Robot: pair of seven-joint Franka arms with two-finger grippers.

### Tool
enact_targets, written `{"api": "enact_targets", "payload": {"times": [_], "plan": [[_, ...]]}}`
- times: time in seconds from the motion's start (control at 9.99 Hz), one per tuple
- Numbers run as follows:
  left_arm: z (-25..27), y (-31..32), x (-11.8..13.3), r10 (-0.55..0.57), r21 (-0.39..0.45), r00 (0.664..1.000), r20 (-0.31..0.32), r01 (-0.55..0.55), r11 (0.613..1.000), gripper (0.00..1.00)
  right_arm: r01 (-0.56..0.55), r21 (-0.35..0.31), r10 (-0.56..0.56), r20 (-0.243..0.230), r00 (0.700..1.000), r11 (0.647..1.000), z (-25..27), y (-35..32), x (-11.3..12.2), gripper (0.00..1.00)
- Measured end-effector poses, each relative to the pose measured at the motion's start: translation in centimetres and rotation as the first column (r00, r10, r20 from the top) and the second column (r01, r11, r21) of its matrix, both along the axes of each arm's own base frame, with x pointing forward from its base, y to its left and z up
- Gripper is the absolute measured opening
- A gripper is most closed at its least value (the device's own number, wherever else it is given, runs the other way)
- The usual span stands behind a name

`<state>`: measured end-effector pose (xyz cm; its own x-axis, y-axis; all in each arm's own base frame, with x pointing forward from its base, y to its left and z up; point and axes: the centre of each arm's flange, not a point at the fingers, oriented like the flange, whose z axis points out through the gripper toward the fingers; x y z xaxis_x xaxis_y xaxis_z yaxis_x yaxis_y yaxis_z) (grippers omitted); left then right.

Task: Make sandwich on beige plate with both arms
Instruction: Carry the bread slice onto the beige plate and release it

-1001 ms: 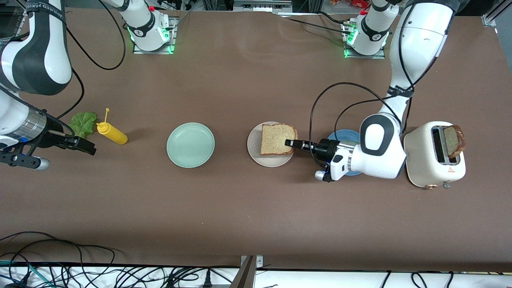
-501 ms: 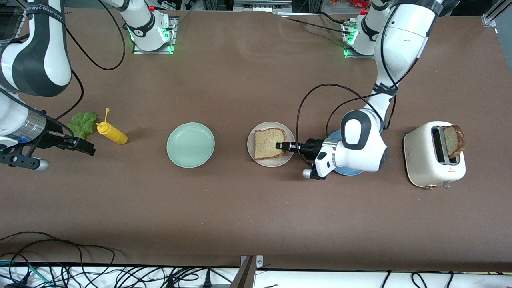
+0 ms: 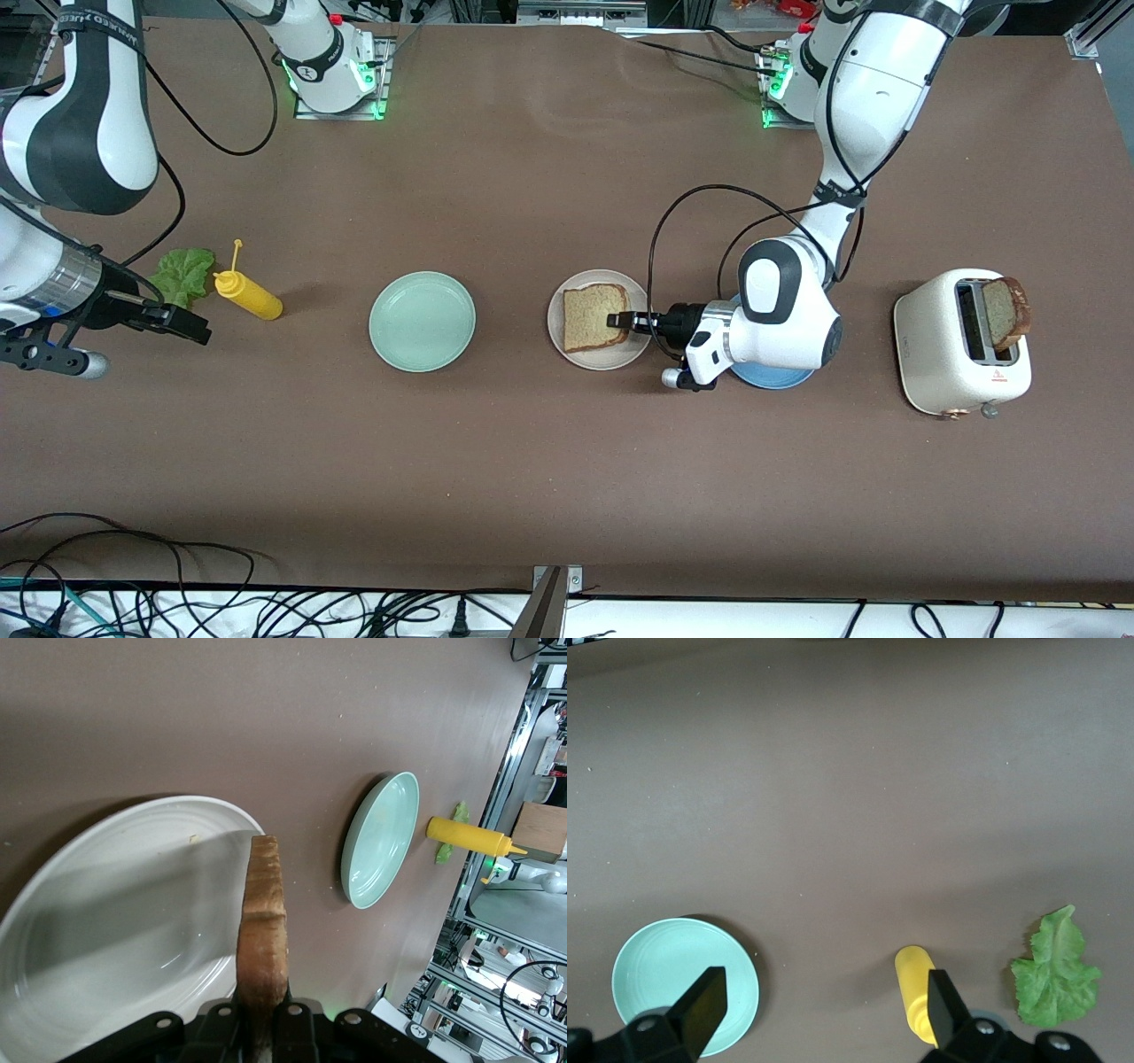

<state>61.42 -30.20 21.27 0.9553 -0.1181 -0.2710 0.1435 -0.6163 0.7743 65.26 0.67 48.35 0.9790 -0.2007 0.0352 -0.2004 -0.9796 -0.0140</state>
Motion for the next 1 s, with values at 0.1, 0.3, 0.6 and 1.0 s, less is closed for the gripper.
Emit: {"api": "enact_targets", "payload": {"times": [0.1,0.3,0.6,1.0], "plan": [[-0.4,0.1,-0.2,-0.005,0.002,1.000,0.004,0.005,1.000,0.09,0.000,0.000,0.000,0.000,1.000,1.000,0.0,0.0,0.0,1.00],[-1.4,0.3,-0.9,-0.012,0.010,1.000,0.005,0.012,1.000,0.09,0.000,0.000,0.000,0.000,1.000,1.000,0.0,0.0,0.0,1.00],[-1.8,-0.1,-1.4,-0.032,0.009,0.999,0.013,0.032,0.999,0.09,0.000,0.000,0.000,0.000,1.000,1.000,0.0,0.0,0.0,1.00],[-1.8,-0.4,-1.6,-0.037,0.011,0.999,0.013,0.037,0.999,0.10,0.000,0.000,0.000,0.000,1.000,1.000,0.0,0.0,0.0,1.00]]}}
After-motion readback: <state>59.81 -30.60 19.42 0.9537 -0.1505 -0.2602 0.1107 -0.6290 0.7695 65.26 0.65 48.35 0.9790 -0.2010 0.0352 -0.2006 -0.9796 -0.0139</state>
